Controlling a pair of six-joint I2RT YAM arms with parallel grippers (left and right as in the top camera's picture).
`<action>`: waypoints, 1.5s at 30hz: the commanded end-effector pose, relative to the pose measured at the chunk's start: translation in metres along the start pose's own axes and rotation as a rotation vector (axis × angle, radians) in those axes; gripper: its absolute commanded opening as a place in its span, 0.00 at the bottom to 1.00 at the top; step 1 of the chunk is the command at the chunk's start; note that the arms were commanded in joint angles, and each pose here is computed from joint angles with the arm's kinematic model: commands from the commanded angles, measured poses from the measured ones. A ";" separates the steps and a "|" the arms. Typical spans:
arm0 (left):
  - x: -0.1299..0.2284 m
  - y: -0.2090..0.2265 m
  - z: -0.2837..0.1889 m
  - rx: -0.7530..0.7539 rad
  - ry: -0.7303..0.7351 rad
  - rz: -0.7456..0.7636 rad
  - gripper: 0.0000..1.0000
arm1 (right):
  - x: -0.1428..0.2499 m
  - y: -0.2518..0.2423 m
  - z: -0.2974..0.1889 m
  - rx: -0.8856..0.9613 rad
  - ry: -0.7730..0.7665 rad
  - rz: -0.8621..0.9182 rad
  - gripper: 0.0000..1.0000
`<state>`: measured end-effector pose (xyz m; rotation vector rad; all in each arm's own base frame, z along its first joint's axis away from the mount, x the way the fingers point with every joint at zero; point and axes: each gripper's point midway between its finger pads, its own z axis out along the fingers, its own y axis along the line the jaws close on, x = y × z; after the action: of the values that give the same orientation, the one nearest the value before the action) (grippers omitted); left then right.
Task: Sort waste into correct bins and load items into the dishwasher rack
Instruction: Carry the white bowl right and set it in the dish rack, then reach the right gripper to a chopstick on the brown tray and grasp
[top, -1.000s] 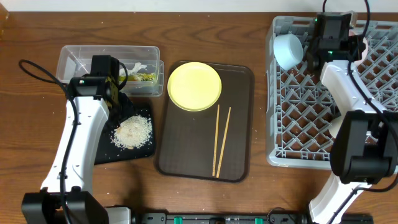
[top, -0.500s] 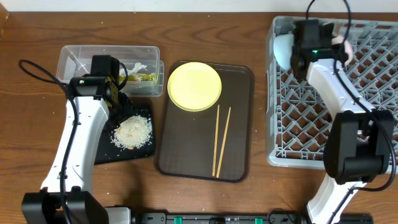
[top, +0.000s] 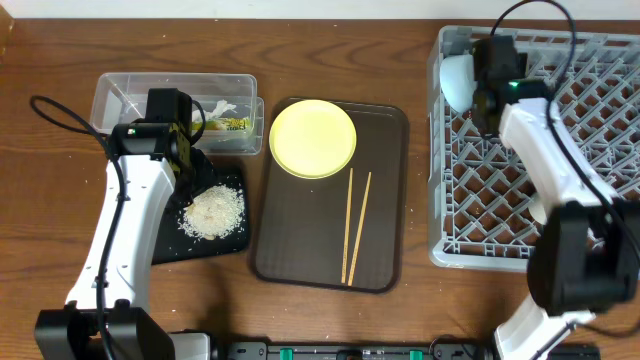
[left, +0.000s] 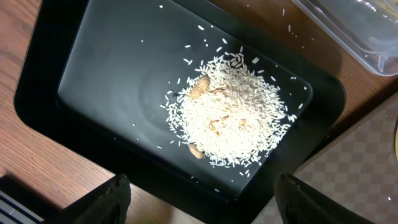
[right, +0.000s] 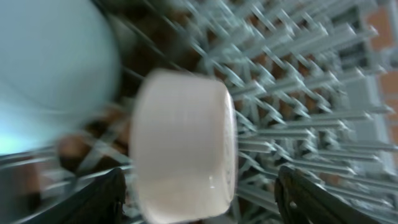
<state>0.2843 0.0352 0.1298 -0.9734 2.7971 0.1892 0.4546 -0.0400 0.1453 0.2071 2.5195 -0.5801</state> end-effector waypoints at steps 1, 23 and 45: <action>-0.004 0.003 -0.002 -0.014 -0.014 -0.011 0.77 | -0.025 0.035 -0.061 -0.347 -0.105 0.064 0.77; -0.004 0.003 -0.002 -0.014 -0.015 -0.011 0.77 | 0.133 0.218 -0.117 -0.720 0.400 -0.242 0.66; -0.005 0.002 -0.002 -0.010 -0.019 -0.011 0.77 | 0.237 0.238 -0.088 -0.459 0.650 -0.222 0.47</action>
<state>0.2852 0.0353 0.1299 -0.9727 2.7936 0.1872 0.2839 0.2243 0.0101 -0.1382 3.2259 0.0777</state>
